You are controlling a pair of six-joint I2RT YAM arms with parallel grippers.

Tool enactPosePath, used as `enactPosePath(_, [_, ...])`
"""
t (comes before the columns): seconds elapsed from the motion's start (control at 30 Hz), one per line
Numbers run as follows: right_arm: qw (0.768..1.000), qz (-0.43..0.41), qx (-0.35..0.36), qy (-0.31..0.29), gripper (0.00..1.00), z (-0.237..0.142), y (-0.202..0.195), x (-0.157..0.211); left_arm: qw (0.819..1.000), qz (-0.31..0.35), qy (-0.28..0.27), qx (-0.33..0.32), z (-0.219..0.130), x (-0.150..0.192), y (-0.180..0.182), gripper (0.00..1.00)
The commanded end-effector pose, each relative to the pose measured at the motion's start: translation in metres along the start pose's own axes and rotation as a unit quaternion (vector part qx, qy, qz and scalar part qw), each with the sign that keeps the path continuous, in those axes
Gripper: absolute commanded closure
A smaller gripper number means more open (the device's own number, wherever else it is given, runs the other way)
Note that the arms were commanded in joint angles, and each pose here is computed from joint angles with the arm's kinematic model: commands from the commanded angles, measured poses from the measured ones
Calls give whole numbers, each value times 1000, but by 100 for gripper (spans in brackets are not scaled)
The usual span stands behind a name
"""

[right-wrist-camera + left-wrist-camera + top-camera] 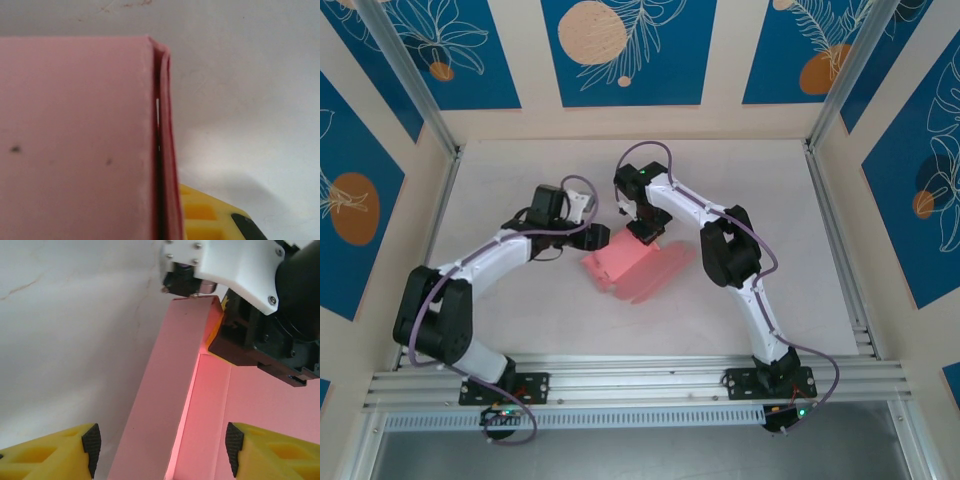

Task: Fold the paper box

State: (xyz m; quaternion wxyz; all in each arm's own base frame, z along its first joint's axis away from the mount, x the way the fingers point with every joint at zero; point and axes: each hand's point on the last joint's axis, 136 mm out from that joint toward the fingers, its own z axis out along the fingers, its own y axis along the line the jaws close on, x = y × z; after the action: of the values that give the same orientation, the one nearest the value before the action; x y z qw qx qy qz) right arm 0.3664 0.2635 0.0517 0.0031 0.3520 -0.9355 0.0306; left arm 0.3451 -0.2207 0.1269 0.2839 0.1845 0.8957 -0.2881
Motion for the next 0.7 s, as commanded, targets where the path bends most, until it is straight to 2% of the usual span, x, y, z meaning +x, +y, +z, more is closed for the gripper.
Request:
enactPosePath(0.0, [1000, -14, -3, -21, 86, -18, 6, -5, 998, 51, 36, -31, 11, 13, 5, 36])
enactPosePath(0.17, [999, -16, -4, -41, 61, -33, 9, -7, 997, 49, 40, -47, 15, 14, 12, 44])
enactPosePath(0.27, [998, -18, -4, -56, 54, -42, 11, -9, 996, 48, 42, -60, 16, 12, 17, 49])
enactPosePath(0.37, [997, -16, -5, -71, 46, -51, 12, -13, 996, 44, 37, -65, 16, 9, 19, 49])
enactPosePath(0.47, [996, -17, -12, -87, 40, -61, 15, -17, 997, 38, 33, -64, 18, 7, 18, 52])
enactPosePath(0.53, [996, -15, -8, -91, 39, -66, 14, -18, 996, 34, 34, -69, 19, 6, 21, 57])
enactPosePath(0.67, [995, -8, 14, -102, 38, -81, 6, -18, 996, 26, 38, -83, 22, 7, 27, 60])
